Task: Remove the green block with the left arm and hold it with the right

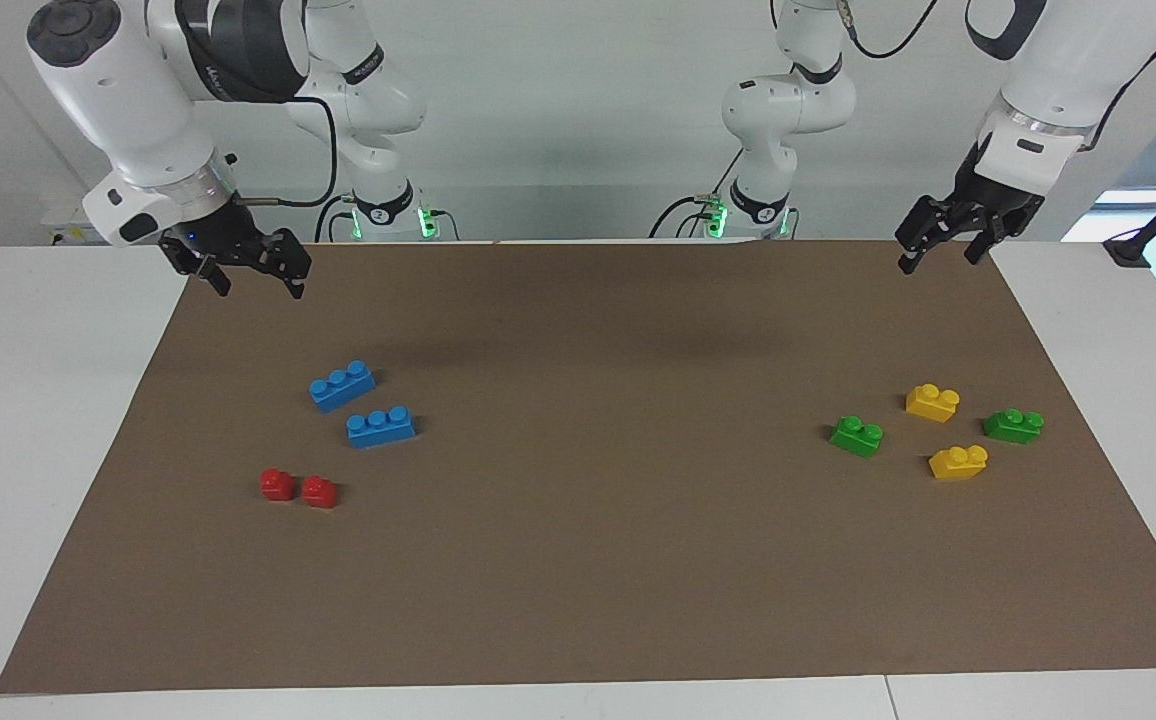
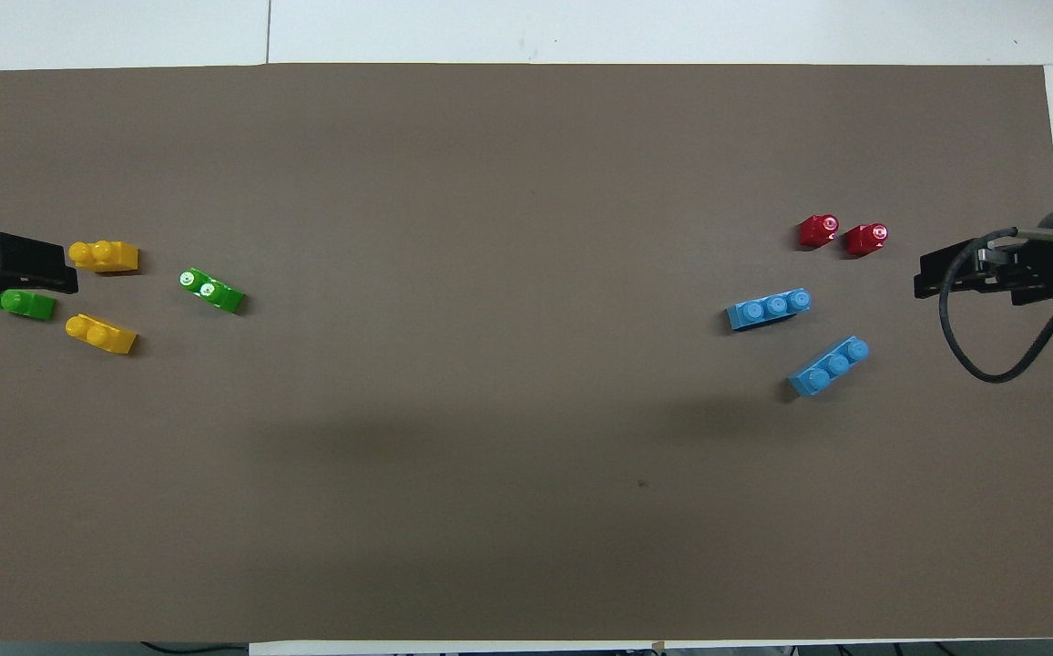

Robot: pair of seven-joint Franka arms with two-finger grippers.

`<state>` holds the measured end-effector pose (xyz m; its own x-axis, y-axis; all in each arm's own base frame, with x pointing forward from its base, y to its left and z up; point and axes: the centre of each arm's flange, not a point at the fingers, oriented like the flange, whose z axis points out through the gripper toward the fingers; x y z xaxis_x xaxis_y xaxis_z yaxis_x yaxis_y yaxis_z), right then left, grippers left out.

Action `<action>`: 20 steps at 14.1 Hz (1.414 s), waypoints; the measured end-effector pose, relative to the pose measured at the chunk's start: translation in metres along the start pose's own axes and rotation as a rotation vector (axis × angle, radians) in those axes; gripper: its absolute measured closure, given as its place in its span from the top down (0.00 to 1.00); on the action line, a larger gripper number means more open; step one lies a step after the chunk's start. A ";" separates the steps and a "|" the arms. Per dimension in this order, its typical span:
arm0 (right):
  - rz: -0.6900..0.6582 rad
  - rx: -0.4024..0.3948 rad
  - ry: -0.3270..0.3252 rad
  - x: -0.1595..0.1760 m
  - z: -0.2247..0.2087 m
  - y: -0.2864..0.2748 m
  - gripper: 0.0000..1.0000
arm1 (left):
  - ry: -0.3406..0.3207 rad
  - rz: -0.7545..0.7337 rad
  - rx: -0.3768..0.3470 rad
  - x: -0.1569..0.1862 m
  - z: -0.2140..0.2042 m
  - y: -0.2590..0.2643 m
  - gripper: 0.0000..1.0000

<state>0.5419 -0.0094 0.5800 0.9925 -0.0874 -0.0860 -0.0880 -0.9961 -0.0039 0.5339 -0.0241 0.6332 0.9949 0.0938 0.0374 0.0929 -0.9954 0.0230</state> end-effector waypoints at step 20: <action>-0.001 -0.020 0.012 0.001 -0.005 0.005 1.00 | 0.001 0.014 0.000 0.000 0.000 0.001 1.00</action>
<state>0.5429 -0.0146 0.5848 0.9935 -0.0866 -0.0743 -0.0856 -0.9962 0.0163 0.5339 -0.0248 0.6335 0.9960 0.0800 0.0391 0.0791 -0.9966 0.0226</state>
